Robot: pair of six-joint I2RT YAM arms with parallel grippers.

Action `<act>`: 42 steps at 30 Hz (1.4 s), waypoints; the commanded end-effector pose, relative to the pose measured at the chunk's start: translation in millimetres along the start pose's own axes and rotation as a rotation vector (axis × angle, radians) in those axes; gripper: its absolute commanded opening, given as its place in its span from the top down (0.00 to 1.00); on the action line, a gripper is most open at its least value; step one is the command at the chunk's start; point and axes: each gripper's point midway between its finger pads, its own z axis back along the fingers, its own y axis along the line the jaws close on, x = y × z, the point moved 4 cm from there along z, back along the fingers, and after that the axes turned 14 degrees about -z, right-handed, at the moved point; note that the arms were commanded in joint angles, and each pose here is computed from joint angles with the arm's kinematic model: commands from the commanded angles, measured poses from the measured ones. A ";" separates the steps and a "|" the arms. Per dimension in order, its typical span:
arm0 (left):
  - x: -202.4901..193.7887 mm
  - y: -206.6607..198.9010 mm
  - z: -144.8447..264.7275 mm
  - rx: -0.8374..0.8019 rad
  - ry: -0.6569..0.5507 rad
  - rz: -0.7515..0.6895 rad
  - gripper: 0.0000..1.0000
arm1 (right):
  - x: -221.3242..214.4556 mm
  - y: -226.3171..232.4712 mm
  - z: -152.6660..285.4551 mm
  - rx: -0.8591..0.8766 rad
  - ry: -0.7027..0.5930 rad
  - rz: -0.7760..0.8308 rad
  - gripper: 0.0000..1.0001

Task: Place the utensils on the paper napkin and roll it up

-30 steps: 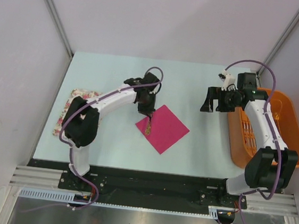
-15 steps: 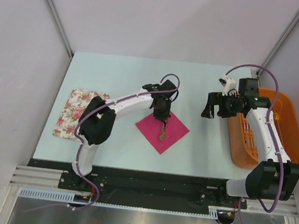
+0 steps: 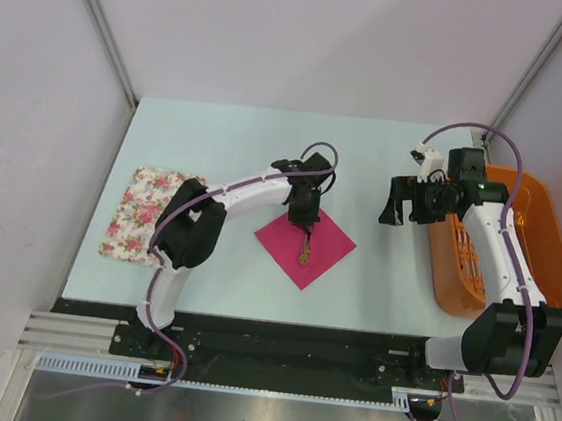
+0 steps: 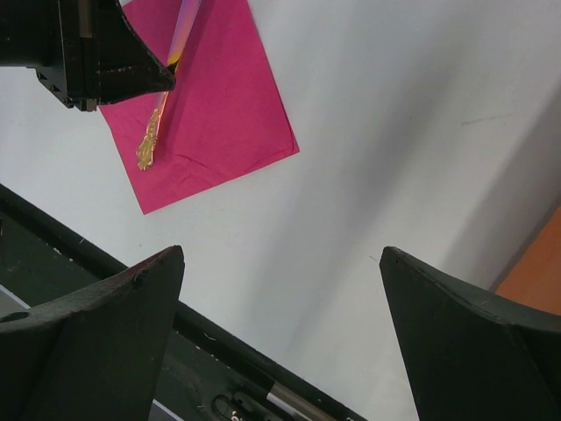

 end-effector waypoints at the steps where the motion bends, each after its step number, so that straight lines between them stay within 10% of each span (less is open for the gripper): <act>1: 24.4 -1.4 4.5 -0.007 -0.066 0.040 1.00 | 1.6 2.1 12.4 -0.020 -0.033 0.024 0.00; 42: 5.5 23.8 -24.8 0.054 0.021 0.083 0.91 | -3.8 -10.6 0.1 -0.039 0.017 -0.018 0.00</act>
